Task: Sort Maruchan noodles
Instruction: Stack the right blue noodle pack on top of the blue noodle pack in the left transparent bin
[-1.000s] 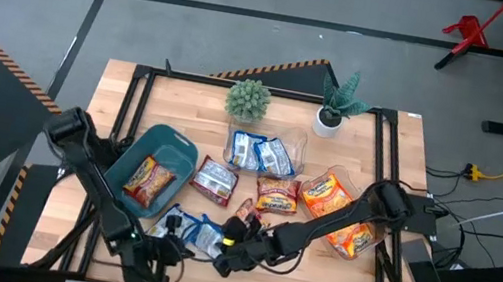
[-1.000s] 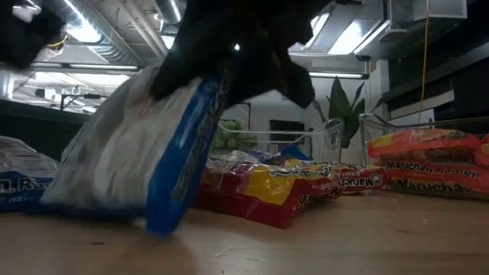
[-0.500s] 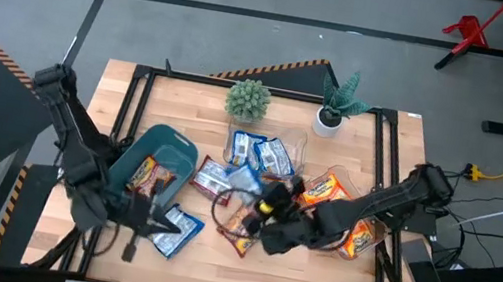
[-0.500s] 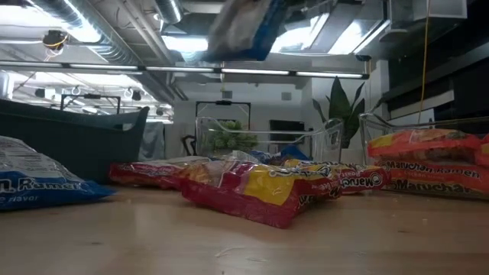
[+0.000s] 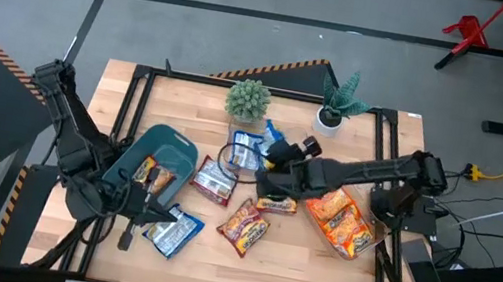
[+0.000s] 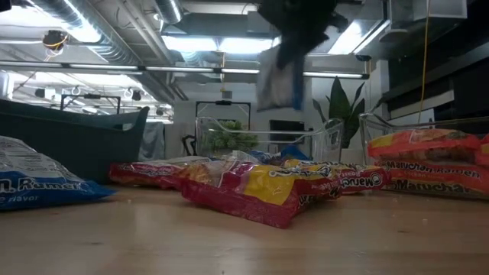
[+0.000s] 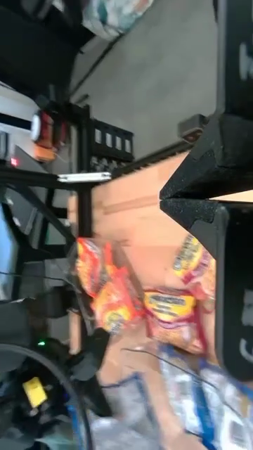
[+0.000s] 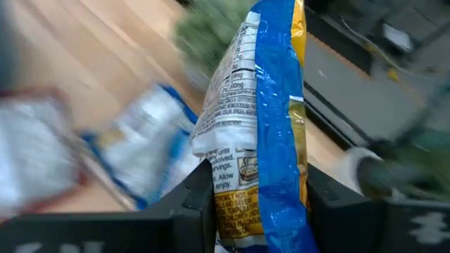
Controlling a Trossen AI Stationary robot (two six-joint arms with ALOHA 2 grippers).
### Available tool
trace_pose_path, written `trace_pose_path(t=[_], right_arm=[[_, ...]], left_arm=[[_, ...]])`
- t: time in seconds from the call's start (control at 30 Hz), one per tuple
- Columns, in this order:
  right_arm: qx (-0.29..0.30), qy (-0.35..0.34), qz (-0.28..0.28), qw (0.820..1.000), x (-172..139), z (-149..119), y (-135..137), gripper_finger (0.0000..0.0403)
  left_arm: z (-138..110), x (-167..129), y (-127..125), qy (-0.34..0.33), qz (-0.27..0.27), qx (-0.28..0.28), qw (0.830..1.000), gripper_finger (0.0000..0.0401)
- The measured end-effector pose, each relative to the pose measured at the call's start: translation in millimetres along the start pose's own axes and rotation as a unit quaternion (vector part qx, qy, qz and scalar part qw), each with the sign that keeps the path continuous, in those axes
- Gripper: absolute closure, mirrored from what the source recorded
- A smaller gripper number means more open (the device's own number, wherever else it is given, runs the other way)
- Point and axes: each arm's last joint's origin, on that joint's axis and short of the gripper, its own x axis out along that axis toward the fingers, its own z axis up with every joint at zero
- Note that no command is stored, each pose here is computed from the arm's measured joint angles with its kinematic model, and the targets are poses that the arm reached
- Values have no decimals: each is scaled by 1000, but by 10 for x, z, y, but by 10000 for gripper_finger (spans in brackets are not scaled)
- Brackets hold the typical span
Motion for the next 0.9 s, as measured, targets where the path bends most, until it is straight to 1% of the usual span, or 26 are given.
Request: trace_pose_path(t=[0.1,0.2,0.27,0.33,0.4,0.53,0.6,0.73,0.83,0.9], right_arm=[[-10,39,-32,999,101,-29,-100,299],[-48,59,-56,996,201,-72,-118,299],[-67,51,-56,995,244,-57,-88,299],[-76,63,-58,993,288,-68,-86,299],[-70,82,-47,993,342,-98,-37,299],[-94,101,-61,989,478,-190,55,299],[-117,103,-69,985,538,-229,102,299],[-174,76,-91,978,585,-257,168,299],[-247,74,-84,963,584,-262,204,299],[-282,64,-79,954,566,-259,235,299]], left_arm=[[-34,1,15,12,9,-1,1000,401],[-40,0,23,12,19,2,1000,401],[-40,0,25,11,23,2,1000,401],[-41,0,29,9,29,3,1000,401],[-46,0,32,11,30,5,999,401],[-47,0,34,11,31,6,999,401],[-47,0,34,12,31,6,999,401],[-51,0,36,13,32,8,999,401],[-54,0,37,15,33,9,999,401],[-61,-1,40,17,34,12,999,401]])
